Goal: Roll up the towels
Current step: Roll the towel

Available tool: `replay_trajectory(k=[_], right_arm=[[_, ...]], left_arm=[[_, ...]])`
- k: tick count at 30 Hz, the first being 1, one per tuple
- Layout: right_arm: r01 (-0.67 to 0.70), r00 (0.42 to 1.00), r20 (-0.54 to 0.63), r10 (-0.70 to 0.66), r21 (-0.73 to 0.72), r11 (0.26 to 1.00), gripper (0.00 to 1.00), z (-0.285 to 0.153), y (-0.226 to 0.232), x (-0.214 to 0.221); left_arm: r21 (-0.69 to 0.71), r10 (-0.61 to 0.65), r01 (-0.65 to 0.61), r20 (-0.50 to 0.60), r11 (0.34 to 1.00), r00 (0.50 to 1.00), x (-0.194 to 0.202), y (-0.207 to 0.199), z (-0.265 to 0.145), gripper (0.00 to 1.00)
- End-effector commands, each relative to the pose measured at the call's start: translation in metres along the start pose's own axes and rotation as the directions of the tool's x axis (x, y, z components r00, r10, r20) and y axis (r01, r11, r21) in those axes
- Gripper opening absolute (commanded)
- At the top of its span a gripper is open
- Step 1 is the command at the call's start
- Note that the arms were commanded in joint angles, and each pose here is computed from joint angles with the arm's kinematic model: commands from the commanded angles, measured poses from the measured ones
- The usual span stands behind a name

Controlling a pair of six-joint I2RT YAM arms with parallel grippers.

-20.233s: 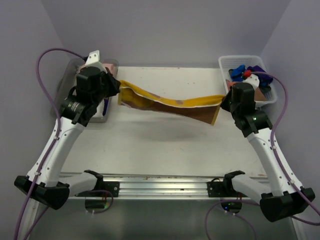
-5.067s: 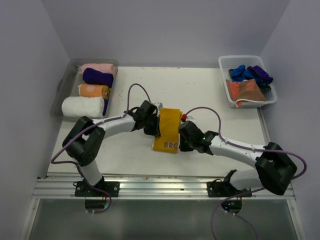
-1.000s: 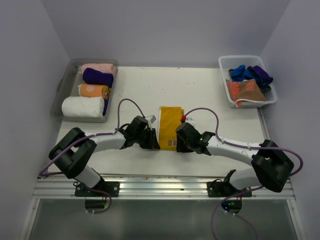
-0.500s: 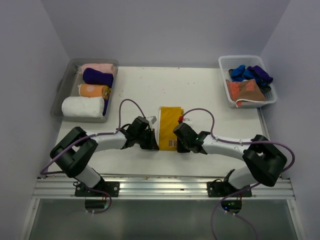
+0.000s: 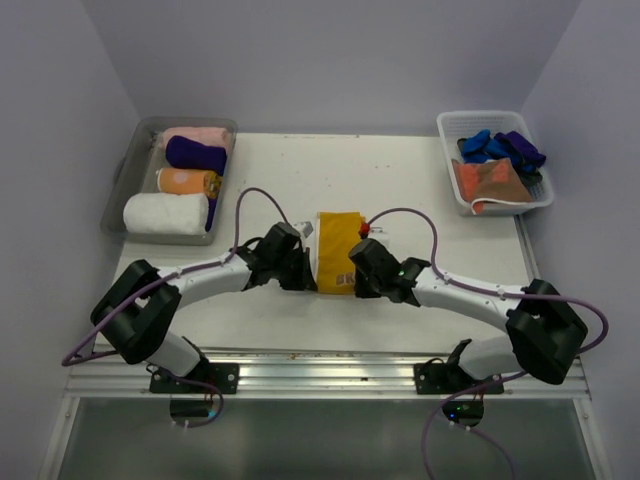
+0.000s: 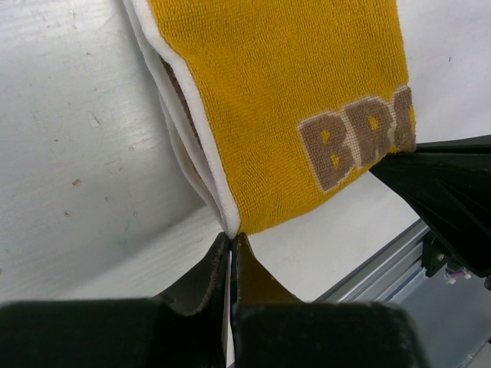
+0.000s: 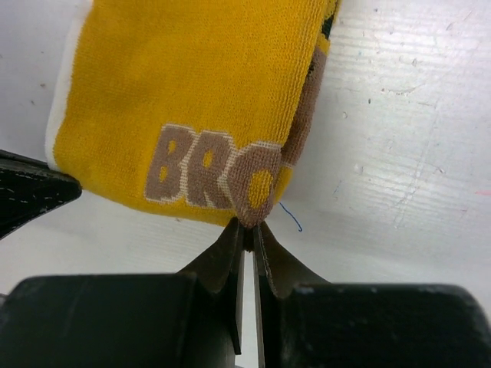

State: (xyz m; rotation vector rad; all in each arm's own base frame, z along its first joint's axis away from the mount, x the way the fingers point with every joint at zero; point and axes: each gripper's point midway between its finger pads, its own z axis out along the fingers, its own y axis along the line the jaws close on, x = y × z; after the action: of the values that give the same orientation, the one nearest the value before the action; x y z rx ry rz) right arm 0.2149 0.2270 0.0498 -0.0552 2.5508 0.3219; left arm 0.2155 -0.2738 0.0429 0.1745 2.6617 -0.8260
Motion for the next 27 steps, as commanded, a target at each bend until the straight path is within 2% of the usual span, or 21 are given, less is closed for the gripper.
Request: replay_trajectory(k=[1,10,18,19,21,22,23,25,26,27], right_arm=[[0.001,0.998,0.07,-0.001,0.008,1.0,0.02,-0.014,0.005,-0.025],[0.044,0.996,0.078,-0.046,0.027,0.999,0.04,-0.013,0.013,-0.041],[-0.008,1.0,-0.003,0.008,-0.009,1.0,0.04,-0.008,0.002,-0.003],[-0.011,1.0,-0.02,0.011,-0.007,1.0,0.12,-0.007,-0.001,0.005],[-0.008,0.999,-0.04,0.007,-0.021,1.0,0.28,-0.007,-0.001,0.011],[-0.003,0.999,-0.035,0.002,-0.027,1.0,0.38,-0.009,0.0,0.01],[0.027,0.999,-0.024,-0.027,-0.013,1.0,0.41,-0.011,-0.005,0.008],[0.054,0.998,0.013,-0.054,0.005,0.999,0.45,-0.018,-0.007,-0.004],[0.118,0.991,0.068,-0.119,0.029,0.993,0.45,-0.03,-0.01,-0.023],[0.115,0.99,0.081,-0.117,0.03,0.993,0.44,-0.031,-0.008,-0.028]], left_arm=[[0.003,0.013,-0.013,0.048,1.0,0.999,-0.018,-0.015,-0.014,0.0],[-0.018,0.02,-0.019,0.046,1.0,0.999,-0.034,-0.023,-0.016,0.0],[0.016,0.0,0.0,-0.027,1.0,1.0,-0.002,-0.011,-0.007,0.0],[0.02,0.002,-0.001,-0.042,1.0,0.999,0.001,-0.011,-0.006,0.0],[0.007,0.012,-0.011,-0.07,1.0,0.997,0.005,-0.007,-0.003,0.16],[0.009,0.019,-0.018,-0.062,1.0,0.998,0.002,-0.009,-0.004,0.34],[0.007,0.029,-0.028,-0.056,1.0,0.998,0.0,-0.009,-0.004,0.42],[0.001,0.042,-0.042,-0.021,0.999,0.999,-0.011,-0.014,-0.011,0.51],[-0.017,0.053,-0.053,0.016,0.998,0.998,-0.024,-0.018,-0.018,0.5],[-0.011,0.056,-0.056,0.026,0.998,0.998,-0.028,-0.022,-0.019,0.5]])
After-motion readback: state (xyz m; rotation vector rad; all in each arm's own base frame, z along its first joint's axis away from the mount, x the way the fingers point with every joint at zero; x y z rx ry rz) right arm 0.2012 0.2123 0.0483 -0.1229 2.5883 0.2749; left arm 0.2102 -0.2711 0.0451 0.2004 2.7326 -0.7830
